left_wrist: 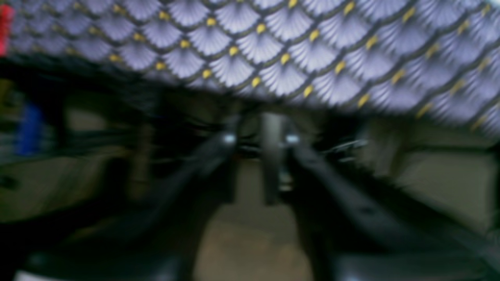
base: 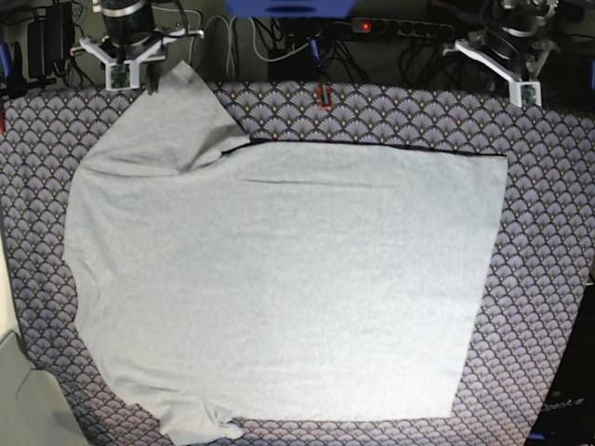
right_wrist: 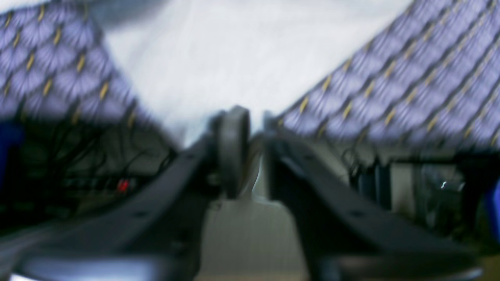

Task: Fold the T-shirt properly
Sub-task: 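Lower both grippers to the shirt's collar-side edge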

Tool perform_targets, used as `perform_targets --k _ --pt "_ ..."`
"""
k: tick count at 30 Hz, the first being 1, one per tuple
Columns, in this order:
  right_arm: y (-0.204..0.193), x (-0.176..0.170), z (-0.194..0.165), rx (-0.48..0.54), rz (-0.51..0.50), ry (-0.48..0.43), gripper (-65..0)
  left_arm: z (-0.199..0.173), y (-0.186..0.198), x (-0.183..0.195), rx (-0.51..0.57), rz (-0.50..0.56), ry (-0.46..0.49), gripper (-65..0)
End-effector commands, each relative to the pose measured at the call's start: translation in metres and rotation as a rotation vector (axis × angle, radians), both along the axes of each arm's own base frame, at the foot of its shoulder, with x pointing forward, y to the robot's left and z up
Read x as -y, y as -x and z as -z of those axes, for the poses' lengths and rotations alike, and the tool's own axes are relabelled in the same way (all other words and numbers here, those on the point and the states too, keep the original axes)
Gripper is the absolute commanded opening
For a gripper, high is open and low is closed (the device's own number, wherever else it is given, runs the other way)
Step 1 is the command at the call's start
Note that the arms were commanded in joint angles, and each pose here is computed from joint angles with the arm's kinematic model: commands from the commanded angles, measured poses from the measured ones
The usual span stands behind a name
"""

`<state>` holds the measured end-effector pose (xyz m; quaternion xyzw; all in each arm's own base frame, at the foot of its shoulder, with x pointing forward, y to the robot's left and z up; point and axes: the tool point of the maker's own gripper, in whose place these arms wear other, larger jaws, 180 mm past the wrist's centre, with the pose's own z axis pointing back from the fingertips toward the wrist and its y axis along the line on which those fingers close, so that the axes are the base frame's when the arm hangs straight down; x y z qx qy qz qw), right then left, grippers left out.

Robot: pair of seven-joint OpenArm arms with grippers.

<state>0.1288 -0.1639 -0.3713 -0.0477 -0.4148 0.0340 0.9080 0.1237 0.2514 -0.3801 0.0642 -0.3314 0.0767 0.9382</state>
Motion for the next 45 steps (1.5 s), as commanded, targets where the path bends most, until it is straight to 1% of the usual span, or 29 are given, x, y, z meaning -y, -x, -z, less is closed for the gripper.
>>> perform_targets --k 1,2,3,6,7,10,13,15,17,19,22,25,28,29,31,34,39,45 --pt "-0.01 0.0 -0.01 0.049 -0.001 0.0 -43.7 -0.01 -0.006 -0.01 0.034 -0.021 -0.01 -44.4" --pt "-0.02 0.0 -0.013 0.074 -0.001 0.0 -41.0 -0.011 -0.012 -0.01 0.045 -0.036 0.014 -41.4" --pt "-0.028 0.0 -0.016 0.095 -0.001 0.0 -39.4 -0.013 -0.017 -0.011 0.053 -0.042 0.029 -40.5" --pt "-0.046 0.001 -0.023 0.143 0.002 -0.002 -38.1 -0.016 -0.032 -0.005 0.065 0.015 0.053 -40.5" --pt "-0.05 0.0 -0.024 0.152 0.011 -0.023 -38.0 -0.017 -0.036 -0.005 0.066 0.021 0.053 -40.5" --pt "-0.064 0.013 -0.025 0.142 0.082 -0.111 -38.0 -0.021 -0.048 -0.003 0.085 0.031 0.057 -40.5" --pt "-0.075 0.031 -0.021 0.099 0.178 -0.265 -38.1 -0.023 -0.055 -0.003 0.091 0.033 0.06 -40.5" --pt "-0.079 0.034 -0.021 0.079 0.18 -0.361 -38.2 -0.024 -0.057 -0.003 0.09 0.033 0.06 -40.5" --pt "-0.082 0.042 -0.024 0.079 0.171 -0.395 -38.2 -0.024 -0.058 -0.003 0.09 0.033 0.061 -40.5" --pt "-0.085 0.056 -0.026 0.078 0.195 -0.389 -38.1 -0.024 -0.059 -0.003 0.092 0.033 0.061 -40.5" --pt "-0.083 0.068 -0.024 0.072 0.232 -0.39 -38.0 -0.024 -0.059 -0.003 0.092 0.031 0.059 -40.5" --pt "-0.078 0.066 -0.015 0.047 0.21 -0.411 -38.1 -0.031 -0.067 -0.009 0.115 0.028 0.044 -40.5" --pt "-0.072 0.072 0.004 -0.003 0.255 -0.444 -38.1 -0.038 -0.073 -0.019 0.14 0.008 0.025 -40.5" --pt "-0.07 0.073 0.011 -0.02 0.256 -0.45 -38.1 -0.039 -0.072 -0.022 0.141 0.002 0.021 -40.5" --pt "-0.068 0.069 0.017 -0.035 0.228 -0.458 -38.2 -0.04 -0.072 -0.027 0.144 -0.009 0.013 -40.5" --pt "-0.066 0.069 0.021 -0.046 0.229 -0.461 -38.3 -0.043 -0.07 -0.035 0.15 -0.028 -0.001 -40.4" --pt "-0.065 0.07 0.023 -0.051 0.234 -0.459 -38.4 -0.043 -0.071 -0.035 0.152 -0.029 0.0 -40.4" --pt "-0.055 0.082 0.046 -0.105 0.279 -0.475 -38.5 -0.043 -0.07 -0.034 0.151 -0.032 0.004 -40.4"
